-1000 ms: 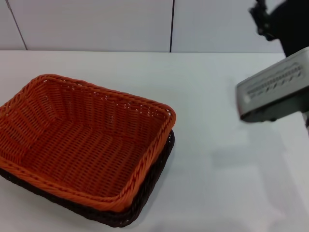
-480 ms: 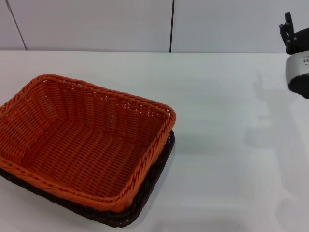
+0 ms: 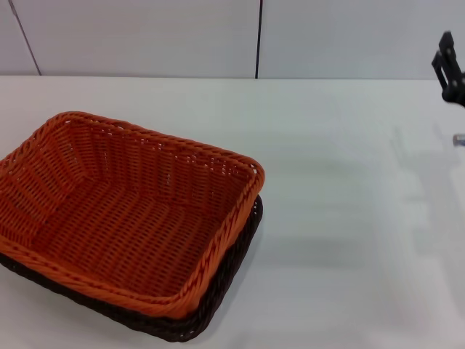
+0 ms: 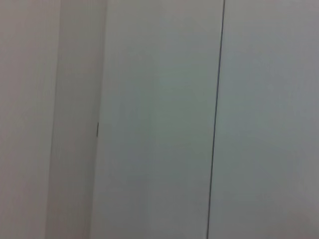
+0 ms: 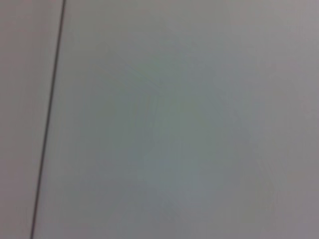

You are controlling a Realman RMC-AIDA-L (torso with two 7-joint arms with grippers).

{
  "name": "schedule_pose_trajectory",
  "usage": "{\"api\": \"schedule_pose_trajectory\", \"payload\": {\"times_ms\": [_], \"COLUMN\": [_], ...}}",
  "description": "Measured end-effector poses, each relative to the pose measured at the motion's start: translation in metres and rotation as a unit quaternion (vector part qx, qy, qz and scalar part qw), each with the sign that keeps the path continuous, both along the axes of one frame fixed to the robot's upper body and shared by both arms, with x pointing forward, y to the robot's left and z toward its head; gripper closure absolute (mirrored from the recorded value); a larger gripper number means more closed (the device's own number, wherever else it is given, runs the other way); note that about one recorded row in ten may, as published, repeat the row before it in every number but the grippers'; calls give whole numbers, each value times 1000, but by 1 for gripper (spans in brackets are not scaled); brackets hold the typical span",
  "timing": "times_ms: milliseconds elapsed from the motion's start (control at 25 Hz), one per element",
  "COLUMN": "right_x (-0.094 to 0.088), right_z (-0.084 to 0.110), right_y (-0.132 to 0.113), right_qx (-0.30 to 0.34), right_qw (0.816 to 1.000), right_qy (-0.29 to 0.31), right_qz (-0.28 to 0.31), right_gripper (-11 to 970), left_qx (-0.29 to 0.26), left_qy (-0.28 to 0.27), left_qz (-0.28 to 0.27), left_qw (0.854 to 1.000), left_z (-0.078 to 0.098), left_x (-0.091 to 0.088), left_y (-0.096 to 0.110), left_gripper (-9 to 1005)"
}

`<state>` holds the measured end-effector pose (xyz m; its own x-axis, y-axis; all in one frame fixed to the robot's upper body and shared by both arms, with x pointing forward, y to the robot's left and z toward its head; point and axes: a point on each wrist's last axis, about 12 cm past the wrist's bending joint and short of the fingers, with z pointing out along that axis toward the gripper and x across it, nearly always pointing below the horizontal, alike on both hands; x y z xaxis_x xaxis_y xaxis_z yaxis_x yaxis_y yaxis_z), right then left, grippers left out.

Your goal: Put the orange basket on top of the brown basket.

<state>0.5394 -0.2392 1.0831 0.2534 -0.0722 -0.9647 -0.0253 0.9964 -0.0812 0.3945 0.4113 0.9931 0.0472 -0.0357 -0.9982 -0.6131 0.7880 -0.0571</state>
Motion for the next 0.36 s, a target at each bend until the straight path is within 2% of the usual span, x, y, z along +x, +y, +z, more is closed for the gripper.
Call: {"api": "schedule_pose_trajectory", "payload": {"times_ms": [120,200,360], "right_x": [-8,-22,-38], "right_z": [-9,-20,-27], "right_y": [-3,-10,-14], "right_qx": [10,34,38], "right_qw": [1000,999,999], "right_qy": [-3,-4,-12], "right_qz": [7,11,3], "right_gripper": [226,226,226], "left_qx": [2,17,17], "left_qy": [2,6,9], "left_qz": [-3,-13,-12], "left_qw": [1000,1000,1000], "left_z": [0,0,-1], "left_x": [-1,-3,-6], "left_y": [0,-2,-1], "left_gripper": [333,333,333]}}
